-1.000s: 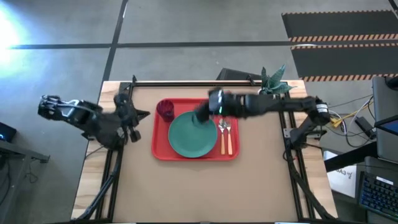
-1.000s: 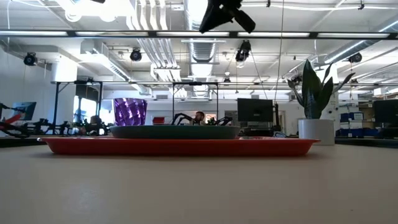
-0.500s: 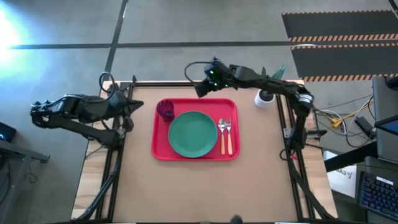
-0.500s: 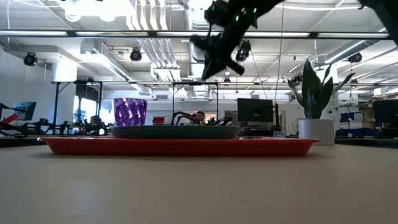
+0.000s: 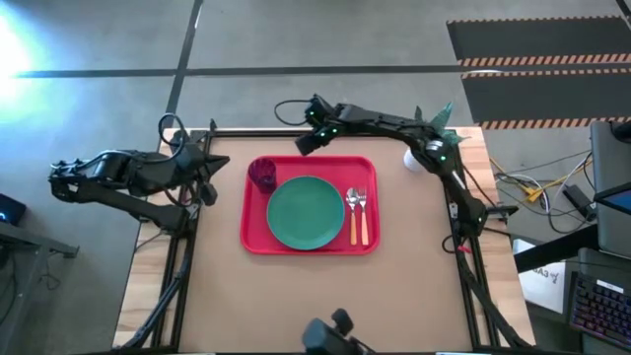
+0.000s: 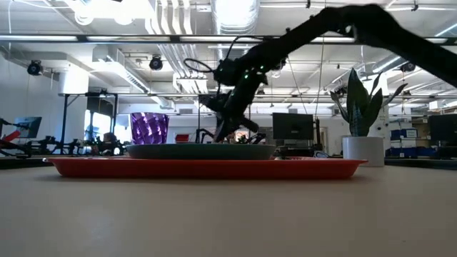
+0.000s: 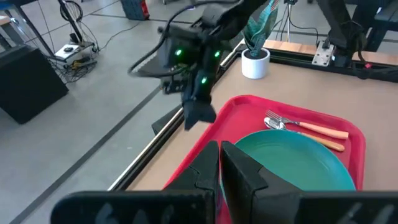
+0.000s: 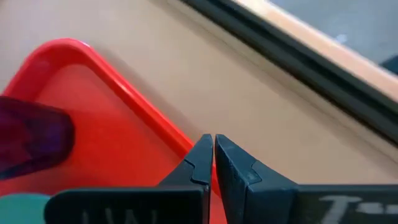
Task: Pick and place plate/cup/fork/spoon on tray
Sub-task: Move the orange tray to the center of the table
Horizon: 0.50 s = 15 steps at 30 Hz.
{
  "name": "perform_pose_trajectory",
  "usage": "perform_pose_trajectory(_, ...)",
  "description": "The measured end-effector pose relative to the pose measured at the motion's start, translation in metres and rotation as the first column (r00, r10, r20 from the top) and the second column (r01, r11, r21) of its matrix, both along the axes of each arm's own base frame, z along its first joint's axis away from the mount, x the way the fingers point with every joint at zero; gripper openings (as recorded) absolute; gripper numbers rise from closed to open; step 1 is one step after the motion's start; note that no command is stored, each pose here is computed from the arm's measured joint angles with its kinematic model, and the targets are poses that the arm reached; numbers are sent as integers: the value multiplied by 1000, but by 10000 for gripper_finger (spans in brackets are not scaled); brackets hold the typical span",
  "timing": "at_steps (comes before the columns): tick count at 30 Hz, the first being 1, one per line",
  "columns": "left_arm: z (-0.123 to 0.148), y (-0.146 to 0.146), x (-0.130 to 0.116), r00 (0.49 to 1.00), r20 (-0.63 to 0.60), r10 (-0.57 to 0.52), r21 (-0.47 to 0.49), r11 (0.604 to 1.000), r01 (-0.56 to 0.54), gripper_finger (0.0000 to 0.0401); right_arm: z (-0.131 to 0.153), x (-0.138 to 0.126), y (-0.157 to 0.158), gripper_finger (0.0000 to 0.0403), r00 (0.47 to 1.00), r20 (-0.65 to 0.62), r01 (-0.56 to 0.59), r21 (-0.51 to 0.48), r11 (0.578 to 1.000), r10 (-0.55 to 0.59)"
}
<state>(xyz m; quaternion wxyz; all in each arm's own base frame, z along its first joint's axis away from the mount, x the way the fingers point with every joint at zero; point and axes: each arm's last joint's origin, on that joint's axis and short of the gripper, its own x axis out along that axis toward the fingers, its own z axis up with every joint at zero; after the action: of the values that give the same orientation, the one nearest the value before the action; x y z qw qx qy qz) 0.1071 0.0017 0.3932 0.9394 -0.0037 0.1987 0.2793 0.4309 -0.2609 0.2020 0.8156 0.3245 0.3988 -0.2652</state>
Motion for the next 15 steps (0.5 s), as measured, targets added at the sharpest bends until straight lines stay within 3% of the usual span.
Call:
perform_pose_trajectory(8,0,0,-1,1000,2,0,-1,1000,0,0,-30,32,-12,8,999,16,-41,43,998,40)
perform_pose_trajectory(15,1,1,-4,1000,11,-1,-3,1000,1,0,-41,38,-9,8,998,-27,-49,67,997,51)
